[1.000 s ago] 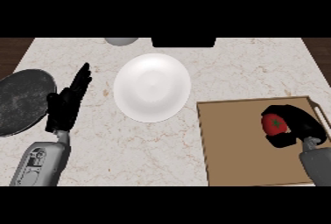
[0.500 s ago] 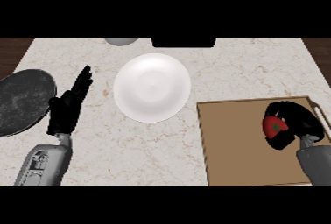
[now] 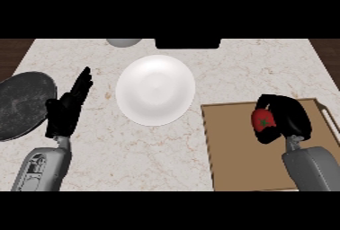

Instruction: Pick the tomato from the tray and place it in the plate

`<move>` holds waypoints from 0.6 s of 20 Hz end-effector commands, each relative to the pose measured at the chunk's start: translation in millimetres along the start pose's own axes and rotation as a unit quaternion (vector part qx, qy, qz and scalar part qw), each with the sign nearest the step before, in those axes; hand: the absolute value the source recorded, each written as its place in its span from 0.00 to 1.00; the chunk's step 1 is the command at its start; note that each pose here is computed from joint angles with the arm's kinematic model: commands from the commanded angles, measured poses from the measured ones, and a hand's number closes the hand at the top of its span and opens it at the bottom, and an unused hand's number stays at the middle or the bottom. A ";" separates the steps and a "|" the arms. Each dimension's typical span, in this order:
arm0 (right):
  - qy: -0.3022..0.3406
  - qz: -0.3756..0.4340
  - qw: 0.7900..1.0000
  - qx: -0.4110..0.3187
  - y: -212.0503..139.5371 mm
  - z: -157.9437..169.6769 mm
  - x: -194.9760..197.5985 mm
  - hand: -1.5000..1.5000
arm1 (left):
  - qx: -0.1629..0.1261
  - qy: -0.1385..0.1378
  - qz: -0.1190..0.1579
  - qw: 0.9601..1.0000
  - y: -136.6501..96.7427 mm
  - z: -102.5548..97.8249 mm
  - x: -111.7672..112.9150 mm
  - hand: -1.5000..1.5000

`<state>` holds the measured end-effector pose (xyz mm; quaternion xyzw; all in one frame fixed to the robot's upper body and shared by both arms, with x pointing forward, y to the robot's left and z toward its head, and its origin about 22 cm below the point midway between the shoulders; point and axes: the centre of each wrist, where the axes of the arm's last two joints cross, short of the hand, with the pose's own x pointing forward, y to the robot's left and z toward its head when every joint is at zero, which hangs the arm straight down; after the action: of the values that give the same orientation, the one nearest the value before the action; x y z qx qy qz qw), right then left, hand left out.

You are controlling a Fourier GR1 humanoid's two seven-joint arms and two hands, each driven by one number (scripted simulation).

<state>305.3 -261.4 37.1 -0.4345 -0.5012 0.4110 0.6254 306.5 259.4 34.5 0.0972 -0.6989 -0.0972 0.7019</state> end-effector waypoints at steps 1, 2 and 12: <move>-0.063 -0.034 0.990 -0.121 -33.5 3.0 26.0 1.00 | 0.009 0.001 0.003 1.000 11.2 5.0 -8.5 0.50; -0.076 -0.040 0.987 -0.134 -33.4 -6.2 27.2 1.00 | 0.002 -0.007 0.001 1.000 -11.3 5.5 2.6 0.50; -0.218 -0.116 0.958 -0.143 -76.9 15.2 117.8 1.00 | -0.002 0.000 0.001 1.000 -12.0 -7.0 11.7 0.50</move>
<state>311.2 -199.0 119.8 -0.3965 -0.6988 0.3448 0.4855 307.4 252.7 35.9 0.0994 -0.6985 -0.0982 0.7019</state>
